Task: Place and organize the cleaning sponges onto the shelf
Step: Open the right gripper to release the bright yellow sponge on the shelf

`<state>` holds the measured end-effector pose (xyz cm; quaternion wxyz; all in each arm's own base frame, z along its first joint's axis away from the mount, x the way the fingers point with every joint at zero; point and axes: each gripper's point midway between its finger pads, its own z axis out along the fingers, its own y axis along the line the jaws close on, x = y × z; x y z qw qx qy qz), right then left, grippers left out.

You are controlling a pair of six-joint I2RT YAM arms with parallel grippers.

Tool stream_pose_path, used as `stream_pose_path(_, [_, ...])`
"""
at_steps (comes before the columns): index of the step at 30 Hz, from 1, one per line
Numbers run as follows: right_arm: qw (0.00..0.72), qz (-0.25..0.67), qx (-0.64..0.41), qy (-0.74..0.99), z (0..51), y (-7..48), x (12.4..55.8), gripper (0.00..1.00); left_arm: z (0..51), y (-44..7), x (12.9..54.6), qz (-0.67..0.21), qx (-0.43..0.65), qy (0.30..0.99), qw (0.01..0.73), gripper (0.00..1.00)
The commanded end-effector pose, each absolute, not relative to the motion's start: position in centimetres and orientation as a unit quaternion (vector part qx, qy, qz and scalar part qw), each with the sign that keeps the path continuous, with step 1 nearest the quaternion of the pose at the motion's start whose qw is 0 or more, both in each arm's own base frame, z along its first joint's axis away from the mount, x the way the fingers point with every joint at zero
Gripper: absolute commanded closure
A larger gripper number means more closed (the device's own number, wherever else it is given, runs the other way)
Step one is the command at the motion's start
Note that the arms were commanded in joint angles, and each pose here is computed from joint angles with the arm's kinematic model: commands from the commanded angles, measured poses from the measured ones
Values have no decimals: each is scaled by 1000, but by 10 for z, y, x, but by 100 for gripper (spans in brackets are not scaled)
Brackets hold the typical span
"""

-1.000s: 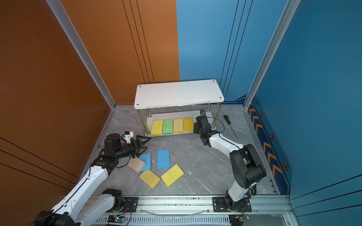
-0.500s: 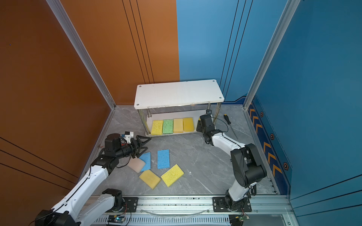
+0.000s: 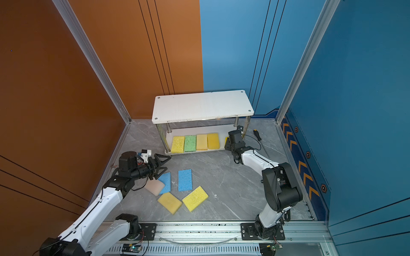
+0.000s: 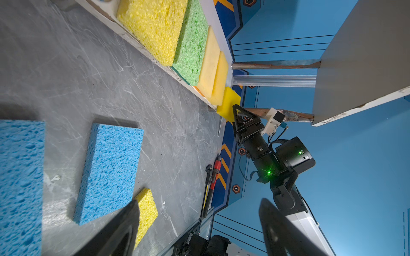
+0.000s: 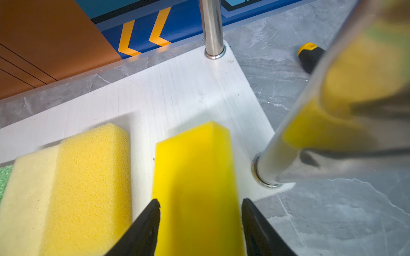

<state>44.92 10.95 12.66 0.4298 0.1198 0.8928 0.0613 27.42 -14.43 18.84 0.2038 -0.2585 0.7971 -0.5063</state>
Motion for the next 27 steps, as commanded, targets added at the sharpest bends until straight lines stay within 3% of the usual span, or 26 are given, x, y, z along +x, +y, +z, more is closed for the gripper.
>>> stream_pose_path(1, [437, 68, 135, 887, 143, 105, 450, 38, 194, -144, 272, -512, -252, 795, 204, 15])
stream_pose_path(27, [411, 100, 158, 892, 175, 91, 407, 33, 199, -138, 263, -515, -248, 788, 227, 15])
